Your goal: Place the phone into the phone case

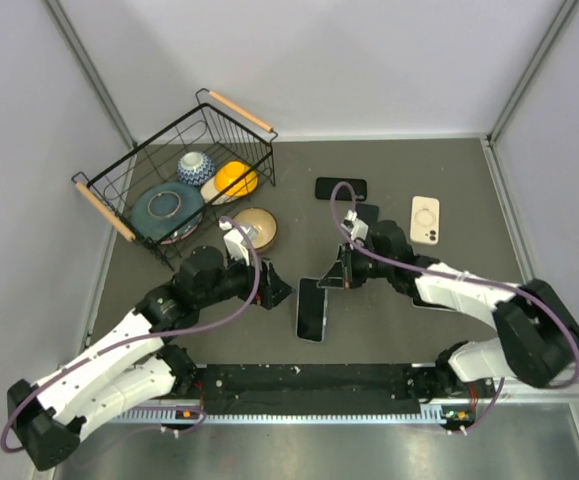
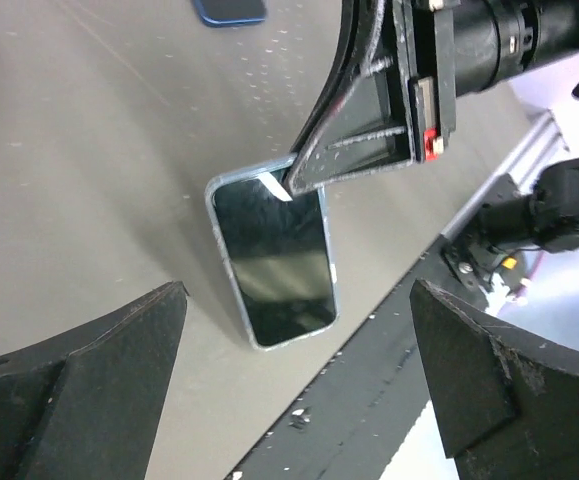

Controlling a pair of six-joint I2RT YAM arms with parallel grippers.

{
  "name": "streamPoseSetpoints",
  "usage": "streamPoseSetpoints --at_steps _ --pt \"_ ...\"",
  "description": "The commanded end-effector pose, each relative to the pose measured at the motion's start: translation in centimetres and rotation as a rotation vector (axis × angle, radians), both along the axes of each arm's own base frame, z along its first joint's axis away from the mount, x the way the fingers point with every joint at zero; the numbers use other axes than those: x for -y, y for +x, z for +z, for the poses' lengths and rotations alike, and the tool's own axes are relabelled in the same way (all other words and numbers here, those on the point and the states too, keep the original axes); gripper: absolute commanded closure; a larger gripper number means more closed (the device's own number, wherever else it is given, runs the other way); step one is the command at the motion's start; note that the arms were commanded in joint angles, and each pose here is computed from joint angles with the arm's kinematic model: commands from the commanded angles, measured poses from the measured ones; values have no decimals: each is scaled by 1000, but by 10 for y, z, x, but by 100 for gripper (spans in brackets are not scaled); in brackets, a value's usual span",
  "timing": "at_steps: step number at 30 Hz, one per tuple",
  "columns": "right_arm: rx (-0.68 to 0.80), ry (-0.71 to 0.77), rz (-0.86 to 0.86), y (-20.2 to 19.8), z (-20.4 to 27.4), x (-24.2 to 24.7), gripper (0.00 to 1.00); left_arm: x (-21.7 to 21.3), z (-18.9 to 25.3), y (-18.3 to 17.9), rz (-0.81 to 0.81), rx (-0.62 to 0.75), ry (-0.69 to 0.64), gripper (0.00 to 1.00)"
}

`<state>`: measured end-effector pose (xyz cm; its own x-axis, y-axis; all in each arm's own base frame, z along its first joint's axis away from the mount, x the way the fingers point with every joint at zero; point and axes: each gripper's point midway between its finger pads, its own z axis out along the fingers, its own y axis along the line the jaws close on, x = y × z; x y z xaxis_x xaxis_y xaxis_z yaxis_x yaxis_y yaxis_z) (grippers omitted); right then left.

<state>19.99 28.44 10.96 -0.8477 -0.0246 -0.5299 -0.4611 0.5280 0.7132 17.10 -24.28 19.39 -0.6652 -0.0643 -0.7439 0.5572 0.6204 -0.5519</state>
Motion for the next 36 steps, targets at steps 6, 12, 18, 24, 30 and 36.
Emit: streamPoseSetpoints --at_steps 6,12,18,24,30,36 --pt "-41 28 95 67 -6 -19 100 -40 -25 5 118 69 146 1" --pt "-136 -6 46 104 -48 -10 84 -41 -27 6 146 100 86 1" --pt "-144 -76 31 123 -64 -5 75 -58 -26 15 244 155 90 1" --pt "-157 -168 -16 127 -67 7 59 -70 -34 19 311 181 87 1" --pt "-125 -229 -87 126 -52 22 57 -66 -31 15 292 161 69 1" --pt "-102 -166 -106 112 -33 10 86 -62 -16 13 278 164 37 1"
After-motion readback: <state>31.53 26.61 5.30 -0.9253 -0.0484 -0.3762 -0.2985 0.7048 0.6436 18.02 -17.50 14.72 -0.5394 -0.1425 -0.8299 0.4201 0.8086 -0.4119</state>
